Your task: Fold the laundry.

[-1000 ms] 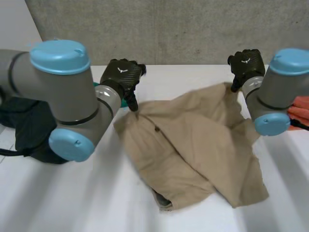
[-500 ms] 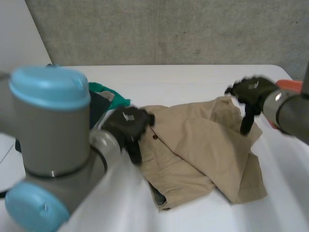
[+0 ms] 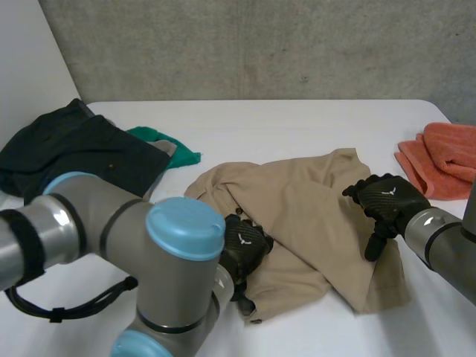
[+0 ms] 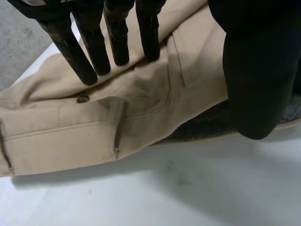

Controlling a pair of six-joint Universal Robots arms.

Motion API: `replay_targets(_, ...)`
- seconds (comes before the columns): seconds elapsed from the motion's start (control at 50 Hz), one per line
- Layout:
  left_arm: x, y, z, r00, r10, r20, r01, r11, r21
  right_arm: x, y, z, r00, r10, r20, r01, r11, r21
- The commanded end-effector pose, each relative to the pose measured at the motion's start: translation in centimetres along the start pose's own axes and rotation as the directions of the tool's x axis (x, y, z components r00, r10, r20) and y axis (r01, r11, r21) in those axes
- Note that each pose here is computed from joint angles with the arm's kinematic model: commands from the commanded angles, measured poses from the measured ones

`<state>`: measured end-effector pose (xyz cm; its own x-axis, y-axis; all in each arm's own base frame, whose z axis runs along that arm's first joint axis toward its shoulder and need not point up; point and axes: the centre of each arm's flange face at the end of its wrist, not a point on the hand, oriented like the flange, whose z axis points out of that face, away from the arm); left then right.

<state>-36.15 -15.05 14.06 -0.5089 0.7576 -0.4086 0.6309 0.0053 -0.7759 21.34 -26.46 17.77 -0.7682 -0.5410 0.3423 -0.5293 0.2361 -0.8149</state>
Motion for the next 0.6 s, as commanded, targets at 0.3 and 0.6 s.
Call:
replay_targets(0.3, -23.3, -12.0, -2.3, 0.648, -0.402, 0.647, 0.032, 0.863, 0.504, 1.3, -1.3, -0.4, 0.999, -0.001, -0.049, 0.003, 0.999, 0.044)
replay_targets(0.6, -15.0, -23.1, -3.4, 0.896, -0.355, 0.267, 0.0, 0.601, 0.799, 5.3, -1.8, 0.3, 0.977, 0.132, -0.169, -0.123, 0.99, 0.066)
